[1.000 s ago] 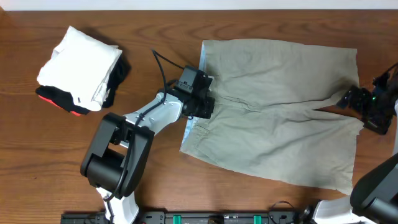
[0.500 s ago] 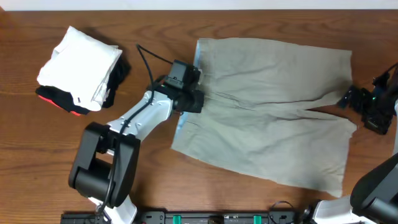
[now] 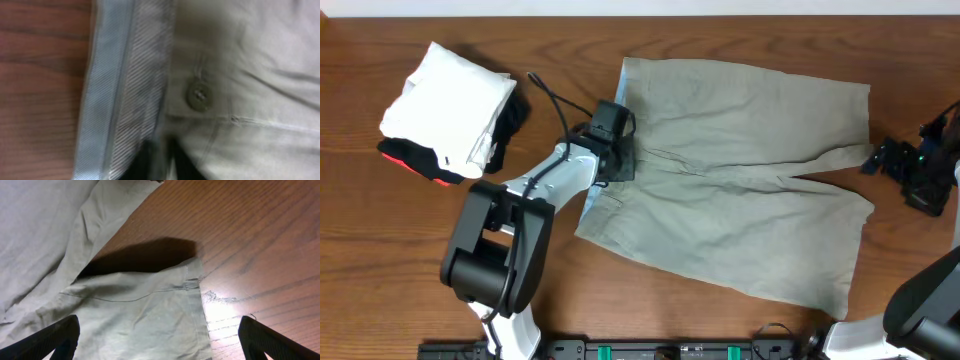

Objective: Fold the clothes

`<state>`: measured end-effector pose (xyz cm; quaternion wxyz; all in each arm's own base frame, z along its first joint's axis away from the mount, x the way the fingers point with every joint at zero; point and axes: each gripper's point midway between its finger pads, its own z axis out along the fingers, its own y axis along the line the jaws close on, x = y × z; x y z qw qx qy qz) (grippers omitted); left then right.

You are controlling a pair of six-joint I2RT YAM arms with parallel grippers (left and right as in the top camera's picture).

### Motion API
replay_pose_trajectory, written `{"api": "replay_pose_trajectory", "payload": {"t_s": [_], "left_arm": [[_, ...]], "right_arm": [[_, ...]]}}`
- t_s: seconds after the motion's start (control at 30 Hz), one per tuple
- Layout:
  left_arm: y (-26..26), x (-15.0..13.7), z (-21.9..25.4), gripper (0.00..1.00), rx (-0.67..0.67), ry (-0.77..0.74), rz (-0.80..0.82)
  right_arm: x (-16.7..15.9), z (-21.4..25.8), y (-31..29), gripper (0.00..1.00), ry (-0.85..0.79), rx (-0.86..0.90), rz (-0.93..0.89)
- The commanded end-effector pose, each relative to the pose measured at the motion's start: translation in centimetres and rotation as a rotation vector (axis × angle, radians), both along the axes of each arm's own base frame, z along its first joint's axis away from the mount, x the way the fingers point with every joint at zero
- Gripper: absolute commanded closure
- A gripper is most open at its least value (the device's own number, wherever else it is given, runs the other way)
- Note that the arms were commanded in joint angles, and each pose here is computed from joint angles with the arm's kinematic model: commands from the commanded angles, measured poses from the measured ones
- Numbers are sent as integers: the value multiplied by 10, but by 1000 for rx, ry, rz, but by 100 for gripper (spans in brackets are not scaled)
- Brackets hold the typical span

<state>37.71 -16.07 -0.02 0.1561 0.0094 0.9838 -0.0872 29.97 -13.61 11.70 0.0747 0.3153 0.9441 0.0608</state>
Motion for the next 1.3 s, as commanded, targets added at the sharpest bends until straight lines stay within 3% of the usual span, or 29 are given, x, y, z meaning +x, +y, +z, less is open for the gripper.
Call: {"api": "replay_pose_trajectory", "payload": {"t_s": [0.0,0.13,0.3,0.6,0.77,0.93,1.13,1.27], "left_arm": [[18,-2,-10,52,49,25,91],[16,4,20,28,25,-28,92],[13,11,82,17,-32,-158,94],[22,0,153,14,-80,-288,101],[37,-9,147,13,-54,-237,127],[51,-14,140,1,-33,-195,156],[54,-19,137,2,-24,-172,160],[54,-19,137,2,-24,-172,160]], "right_arm": [[3,5,-2,1,-19,-4,7],[3,5,-2,1,-19,-4,7],[3,5,-2,1,-19,-3,6],[3,5,-2,1,-19,-4,7],[3,5,-2,1,-19,-3,7],[5,6,-1,1,-29,8,-3],[12,8,9,1,-63,74,-31],[37,23,36,1,-221,223,85]]}}
